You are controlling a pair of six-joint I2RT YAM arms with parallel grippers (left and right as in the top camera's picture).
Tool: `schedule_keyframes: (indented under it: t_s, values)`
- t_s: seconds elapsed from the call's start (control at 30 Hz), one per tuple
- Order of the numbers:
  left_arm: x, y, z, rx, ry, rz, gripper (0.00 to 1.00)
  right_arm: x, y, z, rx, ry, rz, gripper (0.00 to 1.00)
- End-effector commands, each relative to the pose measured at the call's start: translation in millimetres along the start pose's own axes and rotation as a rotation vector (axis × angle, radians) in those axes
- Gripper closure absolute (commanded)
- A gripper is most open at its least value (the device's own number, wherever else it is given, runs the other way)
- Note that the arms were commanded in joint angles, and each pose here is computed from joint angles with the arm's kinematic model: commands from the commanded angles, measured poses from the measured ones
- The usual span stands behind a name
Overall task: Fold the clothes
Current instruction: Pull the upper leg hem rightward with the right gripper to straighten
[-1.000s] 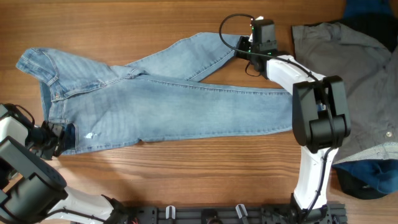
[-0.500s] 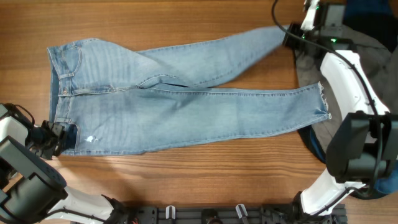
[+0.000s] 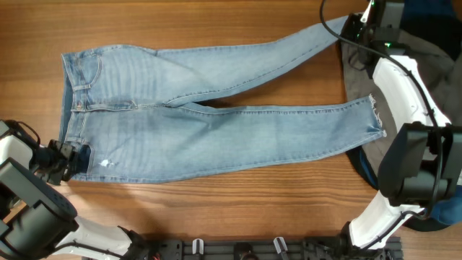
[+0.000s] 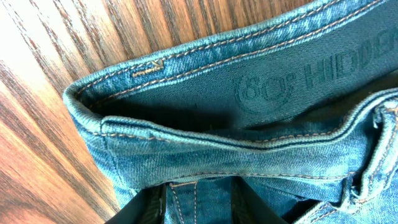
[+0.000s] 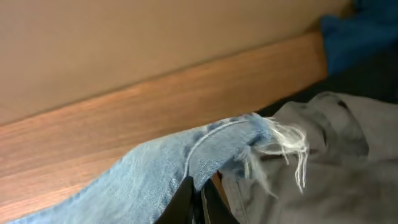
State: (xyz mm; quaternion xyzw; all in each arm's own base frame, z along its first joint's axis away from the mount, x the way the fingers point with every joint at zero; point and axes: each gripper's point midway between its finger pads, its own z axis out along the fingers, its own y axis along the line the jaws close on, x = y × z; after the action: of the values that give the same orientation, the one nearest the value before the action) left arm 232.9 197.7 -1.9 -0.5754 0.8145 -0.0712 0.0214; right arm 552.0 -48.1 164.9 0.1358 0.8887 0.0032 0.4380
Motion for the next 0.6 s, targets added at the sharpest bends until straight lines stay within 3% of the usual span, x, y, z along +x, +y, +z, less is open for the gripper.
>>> schedule_keyframes:
  t_s: [0.0, 0.07, 0.13, 0.2, 0.4, 0.53, 0.57]
  values:
    - [0, 0, 7, 0.000, 0.020, -0.005, 0.66, 33, -28, -1, 0.136, 0.130, -0.031, 0.94]
    - [-1, -1, 7, 0.001, 0.017, -0.005, 0.66, 61, -54, -5, 0.264, 0.220, -0.026, 0.94]
    - [-1, -1, 7, 0.002, 0.017, -0.005, 0.63, 88, -71, -11, 0.342, 0.298, -0.014, 0.73]
    - [-1, -1, 7, 0.001, 0.017, -0.005, 0.57, 101, -74, -12, 0.340, 0.341, -0.011, 0.62]
    - [-1, -1, 7, 0.002, 0.018, -0.005, 0.52, 117, -101, -26, 0.432, 0.422, -0.006, 0.62]
    - [0, -1, 7, 0.005, 0.019, -0.005, 0.50, 130, -125, -34, 0.447, 0.484, 0.109, 0.60]
    - [0, -2, 7, 0.009, 0.021, -0.005, 0.50, 130, -120, -32, 0.398, 0.490, 0.130, 0.51]
